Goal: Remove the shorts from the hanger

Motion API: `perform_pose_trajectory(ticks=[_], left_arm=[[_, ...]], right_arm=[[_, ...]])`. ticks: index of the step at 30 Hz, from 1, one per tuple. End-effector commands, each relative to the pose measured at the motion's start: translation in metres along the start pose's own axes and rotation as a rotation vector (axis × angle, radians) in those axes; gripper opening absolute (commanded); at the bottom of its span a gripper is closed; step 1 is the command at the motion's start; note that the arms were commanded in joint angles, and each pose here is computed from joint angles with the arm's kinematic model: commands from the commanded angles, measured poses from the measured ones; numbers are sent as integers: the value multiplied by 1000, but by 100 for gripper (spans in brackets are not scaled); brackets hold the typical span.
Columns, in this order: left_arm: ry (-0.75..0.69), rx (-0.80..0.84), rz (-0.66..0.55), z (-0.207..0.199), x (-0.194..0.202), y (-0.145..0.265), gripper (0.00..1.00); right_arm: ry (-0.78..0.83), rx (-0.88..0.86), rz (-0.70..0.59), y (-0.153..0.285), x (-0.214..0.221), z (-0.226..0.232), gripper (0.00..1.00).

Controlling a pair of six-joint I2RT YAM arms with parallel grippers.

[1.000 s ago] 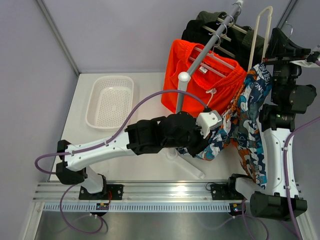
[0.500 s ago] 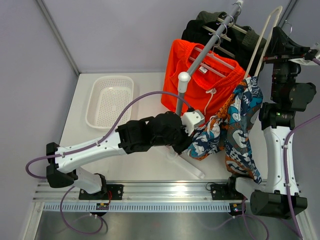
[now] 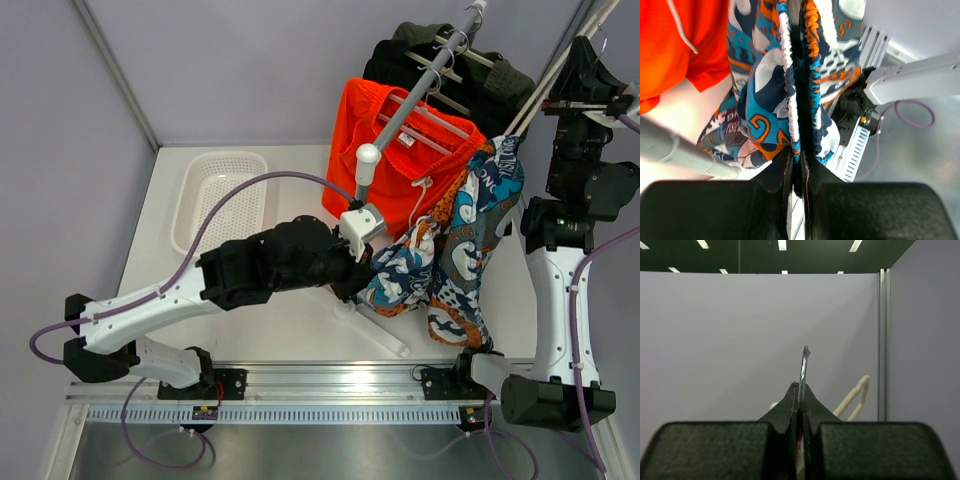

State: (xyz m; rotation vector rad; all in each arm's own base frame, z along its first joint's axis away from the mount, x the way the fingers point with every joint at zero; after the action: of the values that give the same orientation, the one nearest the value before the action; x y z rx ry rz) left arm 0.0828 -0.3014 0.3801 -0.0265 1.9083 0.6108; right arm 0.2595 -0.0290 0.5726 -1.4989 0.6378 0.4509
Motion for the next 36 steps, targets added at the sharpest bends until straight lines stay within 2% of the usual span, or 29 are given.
perform_pose_trajectory(ticks=[1, 5, 10, 15, 20, 23, 31, 36], left_arm=[[45, -3, -57, -3, -11, 24, 8], [85, 8, -137, -8, -31, 29, 8], [99, 26, -161, -11, -51, 21, 9], [95, 25, -124, -9, -51, 7, 9], [107, 0, -121, -2, -55, -8, 11], [116, -11, -120, 1, -61, -21, 14], [90, 63, -201, -5, -82, -32, 52], [-4, 155, -235, -15, -73, -22, 69]], right_arm=[[121, -62, -108, 6, -12, 0, 0], [133, -236, -137, 29, -12, 18, 0], [42, -444, -130, 49, -22, 39, 0], [-39, -444, -152, 56, -44, 42, 0], [-131, -597, -153, 79, -63, 57, 0], [-125, -570, -143, 82, -61, 55, 0], [-53, -407, -68, 65, -38, 40, 0], [-44, -367, -51, 62, -32, 36, 0]])
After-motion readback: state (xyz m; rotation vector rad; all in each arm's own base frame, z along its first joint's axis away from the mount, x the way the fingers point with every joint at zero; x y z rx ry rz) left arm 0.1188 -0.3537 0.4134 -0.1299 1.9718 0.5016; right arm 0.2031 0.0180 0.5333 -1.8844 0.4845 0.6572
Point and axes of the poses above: each gripper's point midway between its finger pads, its own y axis back along the fingers, its own z axis along the line the jaws close on, x = y × z, the point moved 9 cm from there along y, back along the fingers, and after that the axes turned 4 degrees about y, right-handed, at the moved point
